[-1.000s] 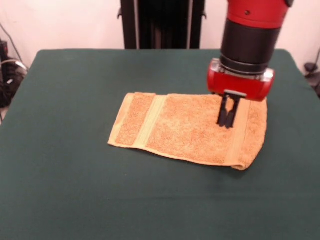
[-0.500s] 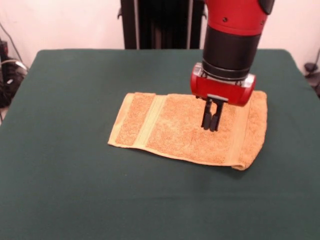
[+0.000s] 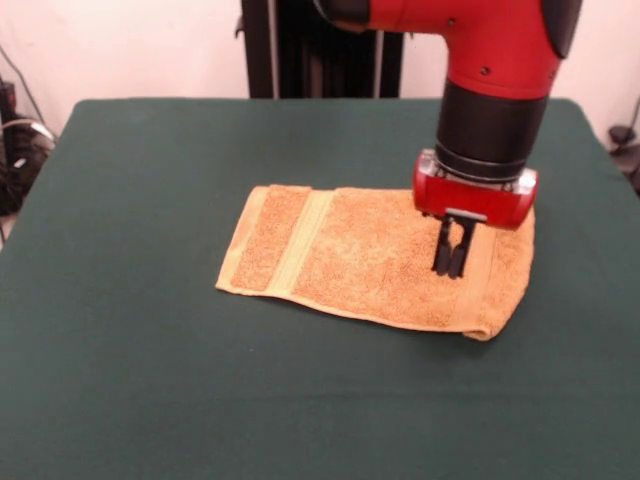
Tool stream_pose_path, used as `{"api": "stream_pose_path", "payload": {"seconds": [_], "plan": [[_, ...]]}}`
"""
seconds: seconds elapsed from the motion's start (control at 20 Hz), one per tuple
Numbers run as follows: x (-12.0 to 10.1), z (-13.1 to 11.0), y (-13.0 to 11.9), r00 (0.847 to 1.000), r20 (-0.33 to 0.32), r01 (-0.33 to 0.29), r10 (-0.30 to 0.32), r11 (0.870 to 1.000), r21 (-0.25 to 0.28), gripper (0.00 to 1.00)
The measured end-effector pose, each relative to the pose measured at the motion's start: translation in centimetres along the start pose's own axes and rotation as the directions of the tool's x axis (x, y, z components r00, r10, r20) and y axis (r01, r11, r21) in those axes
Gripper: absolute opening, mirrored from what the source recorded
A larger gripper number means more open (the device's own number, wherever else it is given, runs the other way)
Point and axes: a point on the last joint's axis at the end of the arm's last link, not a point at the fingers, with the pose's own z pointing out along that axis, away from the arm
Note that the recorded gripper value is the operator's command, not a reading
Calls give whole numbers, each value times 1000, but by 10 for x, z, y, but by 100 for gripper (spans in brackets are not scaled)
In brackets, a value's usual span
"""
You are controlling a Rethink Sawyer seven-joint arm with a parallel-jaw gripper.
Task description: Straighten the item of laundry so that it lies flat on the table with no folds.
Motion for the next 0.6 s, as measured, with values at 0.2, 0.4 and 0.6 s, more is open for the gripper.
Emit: {"api": "stream_pose_path", "payload": {"seconds": [0.2,0.4,0.6], "plan": [[9,2,8,1000,-1,24,-24,1000,15,0],[23,5,24,999,-10,45,-45,999,15,0],[25,3,33,999,-14,37,-37,999,4,0]]}}
